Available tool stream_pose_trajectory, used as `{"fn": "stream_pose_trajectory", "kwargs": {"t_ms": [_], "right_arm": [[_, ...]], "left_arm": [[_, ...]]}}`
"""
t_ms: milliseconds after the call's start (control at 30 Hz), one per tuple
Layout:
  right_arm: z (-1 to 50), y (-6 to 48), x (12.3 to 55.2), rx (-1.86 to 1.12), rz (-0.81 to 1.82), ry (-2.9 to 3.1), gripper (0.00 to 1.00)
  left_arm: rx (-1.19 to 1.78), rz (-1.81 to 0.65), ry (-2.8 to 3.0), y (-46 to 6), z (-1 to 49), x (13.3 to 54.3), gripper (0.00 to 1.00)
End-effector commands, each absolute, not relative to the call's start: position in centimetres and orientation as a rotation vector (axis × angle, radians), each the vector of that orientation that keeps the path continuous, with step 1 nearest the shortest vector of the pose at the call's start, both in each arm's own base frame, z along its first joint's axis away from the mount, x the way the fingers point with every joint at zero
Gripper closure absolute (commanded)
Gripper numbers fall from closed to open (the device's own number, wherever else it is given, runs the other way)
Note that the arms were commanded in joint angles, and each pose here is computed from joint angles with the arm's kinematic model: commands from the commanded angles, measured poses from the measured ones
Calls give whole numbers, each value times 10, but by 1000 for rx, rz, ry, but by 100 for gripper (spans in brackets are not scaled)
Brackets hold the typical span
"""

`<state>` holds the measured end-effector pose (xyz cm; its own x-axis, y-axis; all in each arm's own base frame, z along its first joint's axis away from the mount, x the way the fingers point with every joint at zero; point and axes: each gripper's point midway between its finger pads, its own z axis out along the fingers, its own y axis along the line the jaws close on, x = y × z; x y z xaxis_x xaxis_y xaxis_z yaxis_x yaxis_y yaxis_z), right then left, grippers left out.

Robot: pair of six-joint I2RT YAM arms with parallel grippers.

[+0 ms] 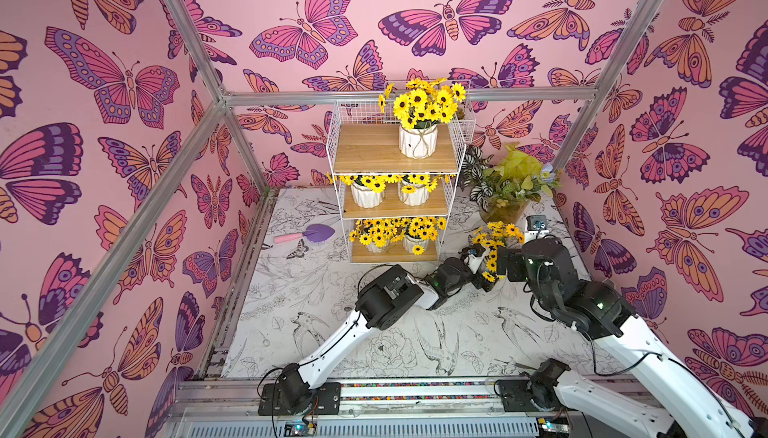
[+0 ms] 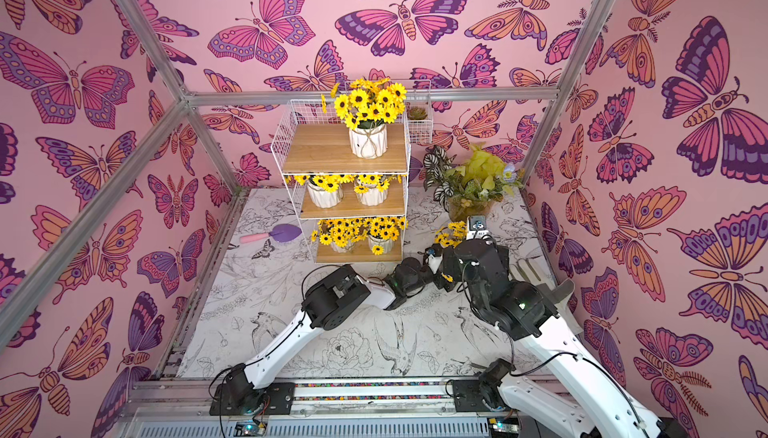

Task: Take the sunflower pots off the shelves
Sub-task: Place the sunflower pot at the center of the board.

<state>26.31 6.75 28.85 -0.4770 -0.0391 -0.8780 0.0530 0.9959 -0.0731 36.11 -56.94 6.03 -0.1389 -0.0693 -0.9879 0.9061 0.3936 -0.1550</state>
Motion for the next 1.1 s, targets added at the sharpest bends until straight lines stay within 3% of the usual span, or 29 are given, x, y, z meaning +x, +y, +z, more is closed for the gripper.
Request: {"fn": "stream_pose_trajectory", "kwargs": {"t_ms": [0,1067], "right_arm": [[288,66,261,15,-101,2057,1],[291,59,251,9,-88,2039,1]], "left_arm": [[833,-1015,1443,-571,45,348,0],[761,-1021,1292,-585,124,364,1]]}}
